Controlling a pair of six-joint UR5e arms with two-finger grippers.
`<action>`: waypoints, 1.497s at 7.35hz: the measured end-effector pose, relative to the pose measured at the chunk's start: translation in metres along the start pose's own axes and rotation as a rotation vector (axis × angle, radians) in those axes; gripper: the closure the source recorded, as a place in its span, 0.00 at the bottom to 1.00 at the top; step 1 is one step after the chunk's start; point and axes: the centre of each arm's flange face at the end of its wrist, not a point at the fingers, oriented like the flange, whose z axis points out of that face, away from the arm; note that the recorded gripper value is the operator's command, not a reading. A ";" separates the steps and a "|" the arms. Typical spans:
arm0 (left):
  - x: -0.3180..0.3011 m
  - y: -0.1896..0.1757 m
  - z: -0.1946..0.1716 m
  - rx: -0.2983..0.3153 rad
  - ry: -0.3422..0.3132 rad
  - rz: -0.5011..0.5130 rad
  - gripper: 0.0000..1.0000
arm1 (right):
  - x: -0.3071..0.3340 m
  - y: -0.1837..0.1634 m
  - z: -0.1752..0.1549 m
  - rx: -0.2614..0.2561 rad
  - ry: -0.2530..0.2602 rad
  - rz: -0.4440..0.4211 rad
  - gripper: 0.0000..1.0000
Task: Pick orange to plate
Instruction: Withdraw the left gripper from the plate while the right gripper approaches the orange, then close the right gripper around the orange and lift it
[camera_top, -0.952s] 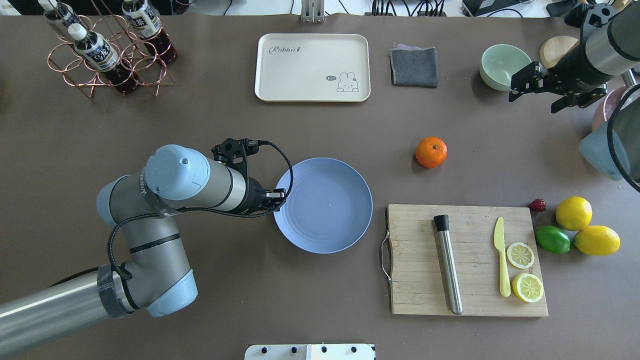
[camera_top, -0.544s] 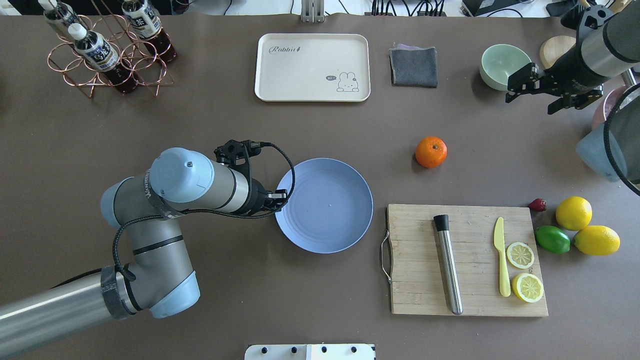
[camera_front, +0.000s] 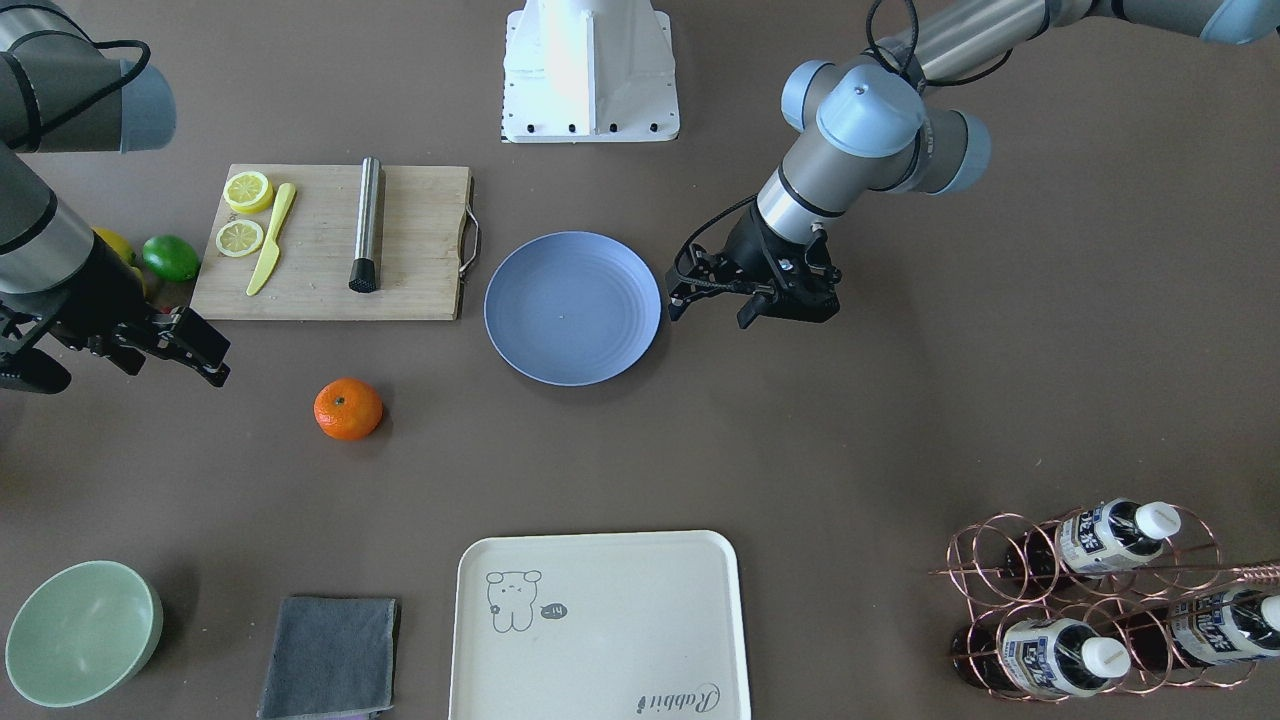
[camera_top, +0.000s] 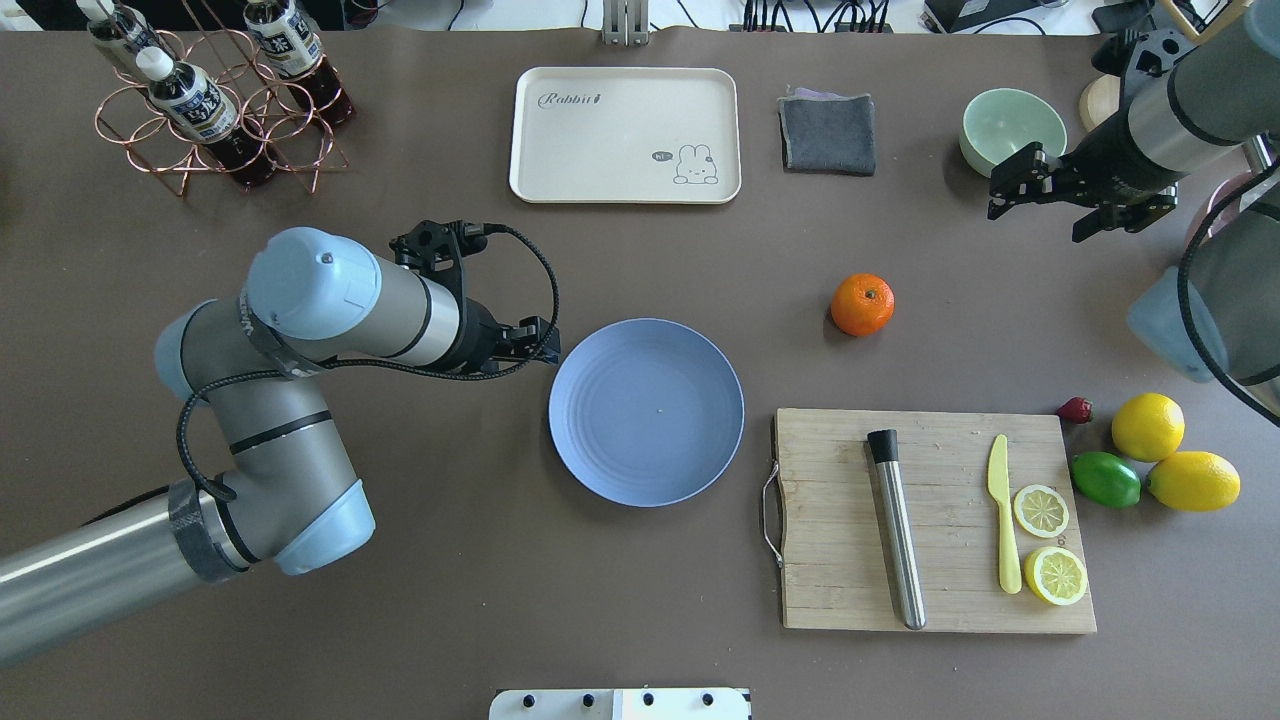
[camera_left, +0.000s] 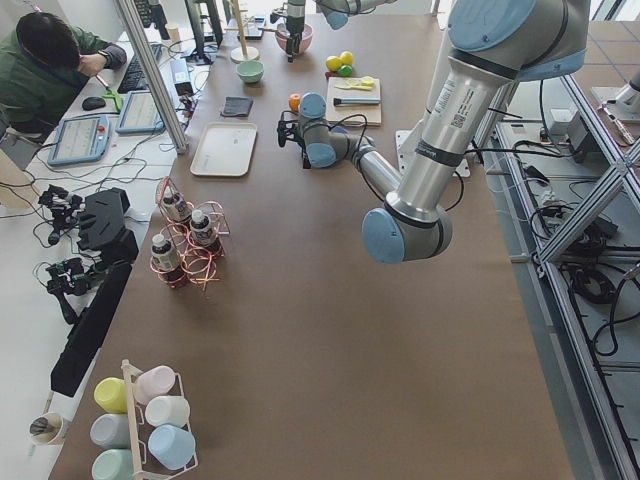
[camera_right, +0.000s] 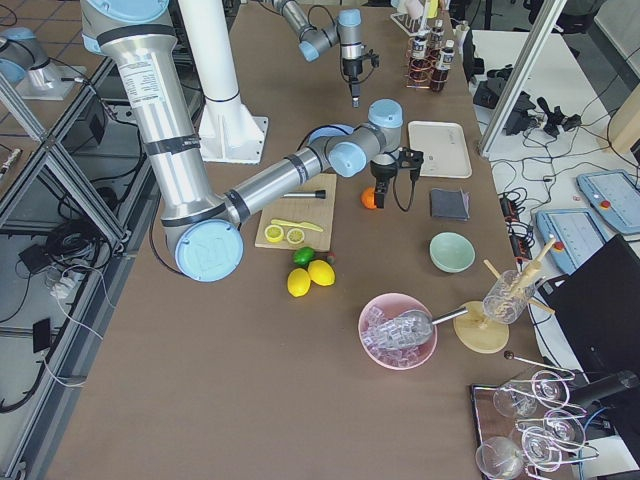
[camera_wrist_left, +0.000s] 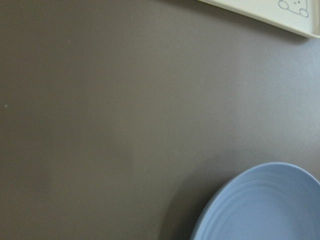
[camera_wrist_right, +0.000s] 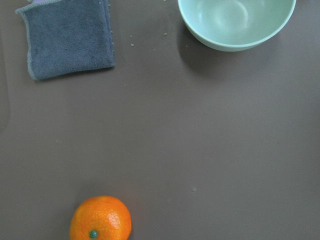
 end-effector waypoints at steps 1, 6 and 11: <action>-0.007 -0.010 -0.012 0.010 0.002 0.028 0.02 | -0.022 0.013 0.014 0.011 0.015 -0.032 0.00; -0.063 -0.045 -0.045 0.070 -0.056 0.210 0.02 | -0.086 0.032 0.082 0.020 0.037 -0.107 0.00; -0.069 -0.052 -0.049 0.075 -0.073 0.201 0.02 | -0.085 0.044 0.133 0.004 0.051 -0.104 0.06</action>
